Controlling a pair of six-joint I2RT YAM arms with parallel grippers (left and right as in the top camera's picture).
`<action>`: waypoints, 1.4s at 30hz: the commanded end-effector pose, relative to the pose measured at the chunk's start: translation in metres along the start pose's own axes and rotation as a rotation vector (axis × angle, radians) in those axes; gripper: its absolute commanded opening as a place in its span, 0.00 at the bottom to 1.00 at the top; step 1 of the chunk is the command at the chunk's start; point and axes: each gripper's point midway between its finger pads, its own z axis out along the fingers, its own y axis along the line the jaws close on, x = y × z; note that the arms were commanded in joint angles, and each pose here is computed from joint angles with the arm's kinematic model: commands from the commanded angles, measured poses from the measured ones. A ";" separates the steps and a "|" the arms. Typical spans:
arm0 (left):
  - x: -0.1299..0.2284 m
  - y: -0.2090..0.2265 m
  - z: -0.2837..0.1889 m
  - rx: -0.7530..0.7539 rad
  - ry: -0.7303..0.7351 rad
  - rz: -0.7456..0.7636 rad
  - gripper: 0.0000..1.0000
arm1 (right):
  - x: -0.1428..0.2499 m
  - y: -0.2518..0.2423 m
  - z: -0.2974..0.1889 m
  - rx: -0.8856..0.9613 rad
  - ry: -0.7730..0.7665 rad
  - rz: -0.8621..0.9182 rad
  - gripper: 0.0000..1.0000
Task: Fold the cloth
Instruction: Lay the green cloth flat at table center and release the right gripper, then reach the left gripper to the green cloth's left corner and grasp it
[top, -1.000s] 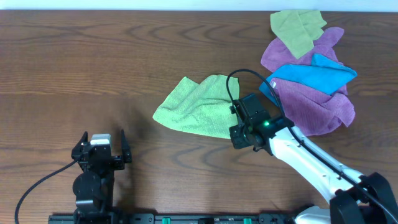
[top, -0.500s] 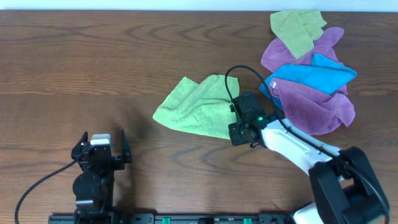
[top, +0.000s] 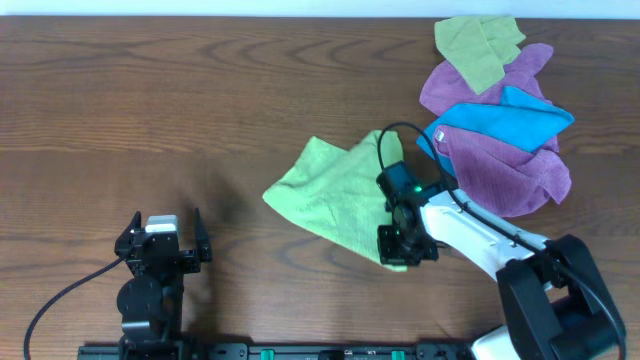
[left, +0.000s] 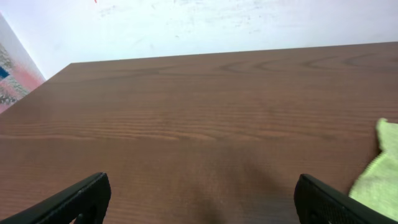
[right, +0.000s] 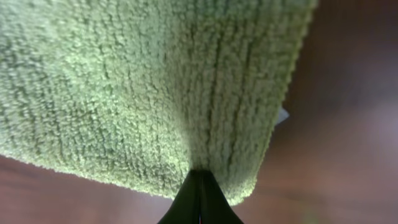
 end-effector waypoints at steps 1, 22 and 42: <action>0.015 0.001 0.003 -0.009 0.034 -0.002 0.95 | 0.015 -0.001 0.001 -0.012 0.067 0.070 0.02; 0.015 0.001 0.003 -0.009 0.034 -0.002 0.95 | -0.108 0.012 -0.168 -0.074 -0.677 -0.133 0.02; -0.017 -0.081 -0.018 0.500 -0.048 -0.258 0.95 | 0.004 -0.023 -0.248 -0.023 -0.840 -0.278 0.20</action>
